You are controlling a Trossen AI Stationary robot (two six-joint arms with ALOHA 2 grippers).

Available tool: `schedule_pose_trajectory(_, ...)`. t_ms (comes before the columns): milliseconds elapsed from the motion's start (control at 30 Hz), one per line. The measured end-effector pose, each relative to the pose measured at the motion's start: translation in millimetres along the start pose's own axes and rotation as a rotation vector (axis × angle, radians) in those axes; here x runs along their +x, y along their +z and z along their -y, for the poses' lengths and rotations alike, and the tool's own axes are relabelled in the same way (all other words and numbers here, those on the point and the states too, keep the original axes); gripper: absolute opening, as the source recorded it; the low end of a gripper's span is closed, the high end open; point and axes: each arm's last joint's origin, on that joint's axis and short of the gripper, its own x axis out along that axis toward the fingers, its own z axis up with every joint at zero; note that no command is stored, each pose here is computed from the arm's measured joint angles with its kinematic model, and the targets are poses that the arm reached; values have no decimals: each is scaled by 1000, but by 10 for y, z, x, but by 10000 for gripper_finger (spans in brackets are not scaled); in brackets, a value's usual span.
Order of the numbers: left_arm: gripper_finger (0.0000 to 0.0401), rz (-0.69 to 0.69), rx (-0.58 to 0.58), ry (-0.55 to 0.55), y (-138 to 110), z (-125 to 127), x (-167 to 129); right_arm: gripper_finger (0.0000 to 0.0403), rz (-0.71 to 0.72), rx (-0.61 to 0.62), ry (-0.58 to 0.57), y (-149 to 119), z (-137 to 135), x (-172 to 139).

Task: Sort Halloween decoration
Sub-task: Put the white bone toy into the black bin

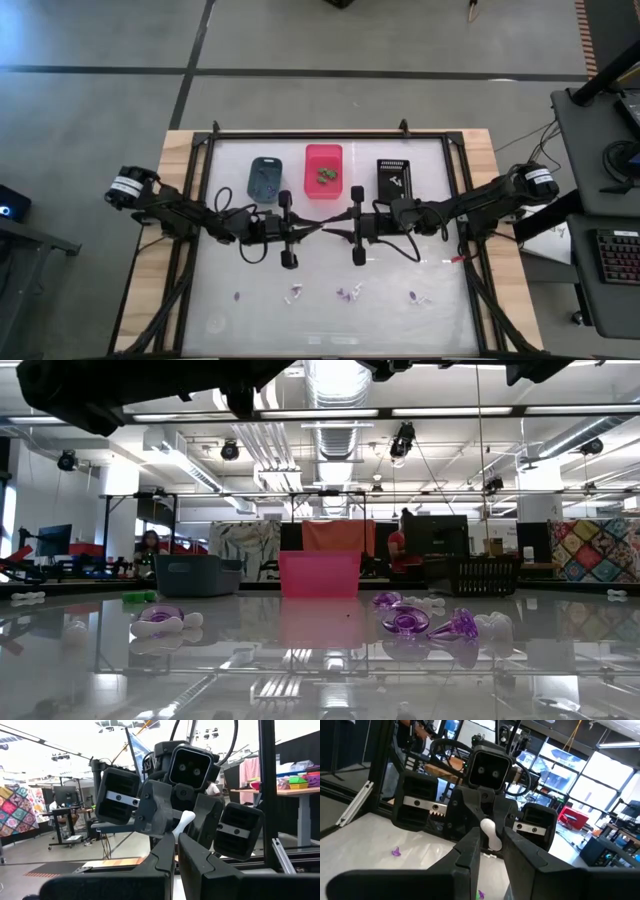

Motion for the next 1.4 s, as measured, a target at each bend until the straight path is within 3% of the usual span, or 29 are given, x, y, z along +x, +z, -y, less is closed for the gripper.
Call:
schedule_pose_trajectory(300, 0, -10, 1, 4, -15, -1, -9, 15, 2, -6, -1, 1, 2, 0)
schedule_pose_trajectory(500, 0, -10, -11, 5, -14, -2, -9, 10, 2, 7, -3, 5, 7, -2)
schedule_pose_trajectory(667, 2, -17, -9, 17, -20, -8, -8, 9, -43, 55, -78, 12, 47, -28)
schedule_pose_trajectory(833, 34, -49, -17, 6, -55, -3, -10, 9, -167, 109, -234, -14, 176, -100)
schedule_pose_trajectory(967, 63, -96, -10, 59, -96, -16, -13, 9, -340, 213, -467, -123, 359, -214)
schedule_pose_trajectory(1200, 84, -145, -7, 92, -142, -21, -20, 9, -698, 512, -772, -620, 710, -512)
schedule_pose_trajectory(1400, 82, -154, -4, 93, -151, -21, -21, 9, -979, 650, -992, -915, 857, -850)
